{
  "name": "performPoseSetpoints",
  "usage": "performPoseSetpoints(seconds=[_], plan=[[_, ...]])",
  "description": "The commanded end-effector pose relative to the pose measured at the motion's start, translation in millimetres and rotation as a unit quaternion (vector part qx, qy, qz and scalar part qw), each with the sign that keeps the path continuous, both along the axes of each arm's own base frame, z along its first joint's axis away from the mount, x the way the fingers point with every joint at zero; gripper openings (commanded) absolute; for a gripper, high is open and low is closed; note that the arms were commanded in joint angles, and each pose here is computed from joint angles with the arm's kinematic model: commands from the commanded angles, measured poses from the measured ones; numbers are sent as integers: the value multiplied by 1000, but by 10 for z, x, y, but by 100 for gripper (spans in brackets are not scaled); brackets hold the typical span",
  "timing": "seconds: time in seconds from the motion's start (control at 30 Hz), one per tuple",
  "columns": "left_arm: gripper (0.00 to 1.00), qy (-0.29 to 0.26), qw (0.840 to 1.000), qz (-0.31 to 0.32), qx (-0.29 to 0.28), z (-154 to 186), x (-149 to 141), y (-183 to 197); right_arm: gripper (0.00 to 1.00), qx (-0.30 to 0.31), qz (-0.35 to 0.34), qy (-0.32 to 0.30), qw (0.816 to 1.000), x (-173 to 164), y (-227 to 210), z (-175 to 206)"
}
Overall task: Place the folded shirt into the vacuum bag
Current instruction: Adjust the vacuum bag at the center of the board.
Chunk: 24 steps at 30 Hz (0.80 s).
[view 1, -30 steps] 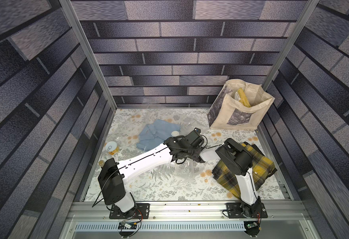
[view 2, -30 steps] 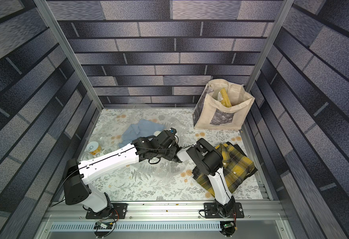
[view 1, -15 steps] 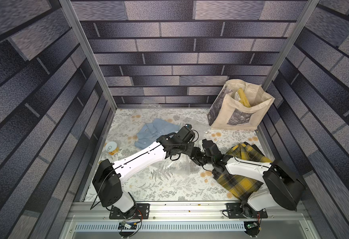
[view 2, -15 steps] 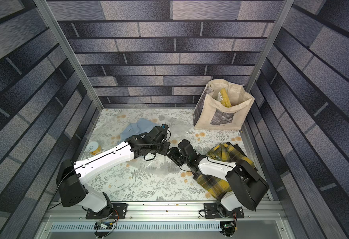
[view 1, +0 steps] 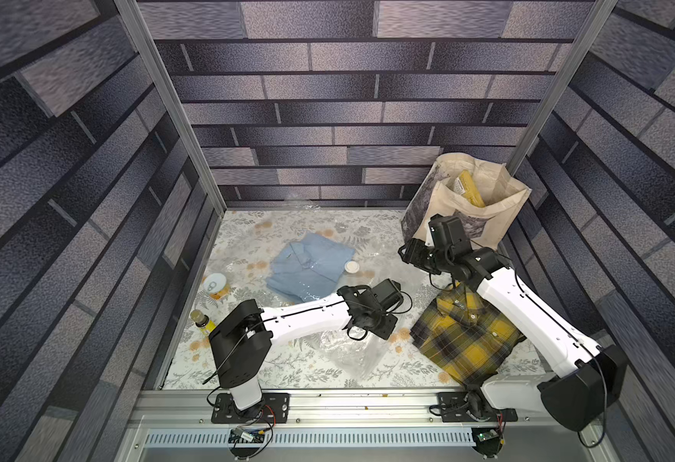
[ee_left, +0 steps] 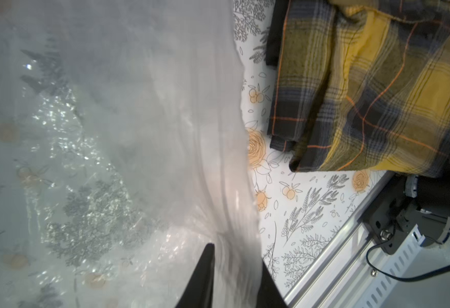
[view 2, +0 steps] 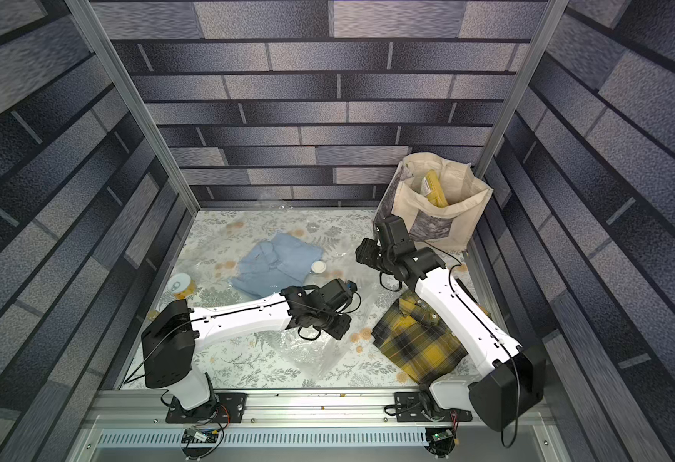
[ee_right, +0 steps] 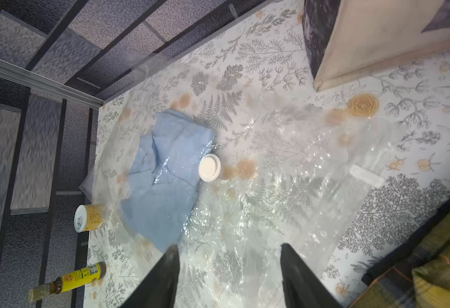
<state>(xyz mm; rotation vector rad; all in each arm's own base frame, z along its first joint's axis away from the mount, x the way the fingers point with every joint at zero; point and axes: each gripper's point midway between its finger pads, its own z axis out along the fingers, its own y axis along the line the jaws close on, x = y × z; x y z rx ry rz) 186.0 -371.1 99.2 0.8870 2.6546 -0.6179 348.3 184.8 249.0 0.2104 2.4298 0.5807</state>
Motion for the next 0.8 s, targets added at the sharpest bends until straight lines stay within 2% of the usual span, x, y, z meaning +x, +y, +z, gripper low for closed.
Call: performPoseSetpoints(seconds=[0.0,0.1,0.17,0.27,0.33,0.43,0.47,0.57,0.67,0.77], plan=[[43,32,998,35,-37,235,39,294,62,-75,47,68,994,84,-29,-395],[61,30,993,95,-58,401,252,657,62,-106,52,97,988,320,43,-638],[67,24,989,135,-53,435,411,911,61,-115,53,117,985,407,79,-816],[70,25,974,222,-27,325,700,1323,60,-106,54,133,984,486,166,-1017],[69,22,960,280,18,180,868,1592,60,-115,51,140,982,525,161,-1104],[69,11,947,315,55,80,1018,1747,60,-125,53,151,979,563,159,-1218],[69,6,947,316,51,94,1049,1731,60,-129,54,157,978,562,163,-1258],[72,-3,961,277,-7,316,1031,1471,60,-126,53,157,978,532,152,-1291],[76,-15,978,203,-44,611,846,1158,60,-126,53,151,979,524,130,-1203],[79,-1,987,133,-86,873,581,884,60,-124,56,135,982,556,144,-1036]])
